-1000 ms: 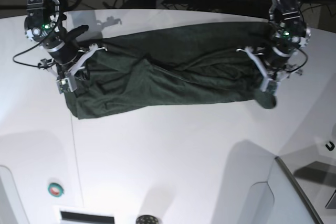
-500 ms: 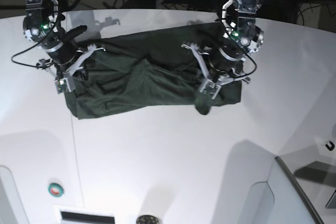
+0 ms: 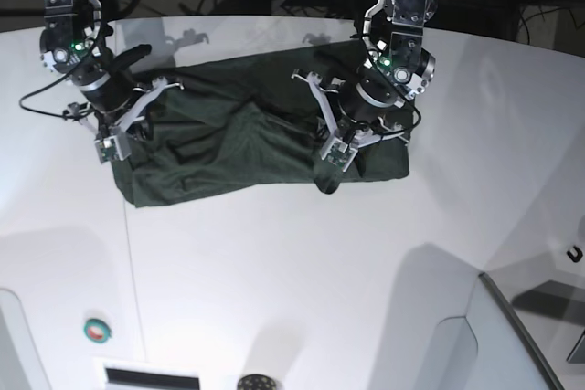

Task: Layout the t-shirt on the table in an organized manner, then fold the t-shirt properly
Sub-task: 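Fold the held strip end with the left gripper toward the right gripper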

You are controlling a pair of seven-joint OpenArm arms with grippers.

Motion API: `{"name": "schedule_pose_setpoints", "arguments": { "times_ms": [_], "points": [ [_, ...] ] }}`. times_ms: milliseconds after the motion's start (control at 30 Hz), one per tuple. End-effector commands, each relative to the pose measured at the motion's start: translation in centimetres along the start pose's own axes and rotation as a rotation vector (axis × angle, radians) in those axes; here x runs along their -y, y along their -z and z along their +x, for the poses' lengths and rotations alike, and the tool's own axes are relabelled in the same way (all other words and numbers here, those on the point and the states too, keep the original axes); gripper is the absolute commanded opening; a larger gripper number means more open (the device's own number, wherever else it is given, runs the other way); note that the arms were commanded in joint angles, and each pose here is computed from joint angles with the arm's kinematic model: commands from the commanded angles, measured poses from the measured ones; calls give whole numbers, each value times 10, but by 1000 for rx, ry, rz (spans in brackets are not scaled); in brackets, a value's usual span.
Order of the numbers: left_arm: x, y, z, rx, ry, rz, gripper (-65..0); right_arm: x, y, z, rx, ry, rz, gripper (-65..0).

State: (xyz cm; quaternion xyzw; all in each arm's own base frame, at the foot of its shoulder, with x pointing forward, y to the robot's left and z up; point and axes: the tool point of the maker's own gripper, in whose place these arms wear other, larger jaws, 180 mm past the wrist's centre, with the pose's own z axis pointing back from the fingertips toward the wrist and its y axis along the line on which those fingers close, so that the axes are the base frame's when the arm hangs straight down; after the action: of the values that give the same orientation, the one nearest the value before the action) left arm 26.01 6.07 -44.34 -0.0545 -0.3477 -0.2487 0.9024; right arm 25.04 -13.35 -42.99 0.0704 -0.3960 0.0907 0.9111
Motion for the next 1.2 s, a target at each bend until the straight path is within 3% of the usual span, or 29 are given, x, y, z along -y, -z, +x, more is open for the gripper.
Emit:
{"name": "schedule_pose_setpoints", "arguments": {
  "times_ms": [0, 733, 1000, 1167],
  "points": [
    [-1, -1, 13, 44, -2, 3, -650, 3, -2, 14, 46, -5, -5, -650],
    [20, 2, 15, 22, 42, -46, -650, 1, -3, 13, 46, -7, -1, -650],
    [50, 3, 25, 40, 99, -114, -342, 0, -3, 13, 45, -9, 2, -650],
    [55, 2, 29, 50, 109, -125, -235, 2, -3, 12, 43, -6, -2, -650]
  ]
}}
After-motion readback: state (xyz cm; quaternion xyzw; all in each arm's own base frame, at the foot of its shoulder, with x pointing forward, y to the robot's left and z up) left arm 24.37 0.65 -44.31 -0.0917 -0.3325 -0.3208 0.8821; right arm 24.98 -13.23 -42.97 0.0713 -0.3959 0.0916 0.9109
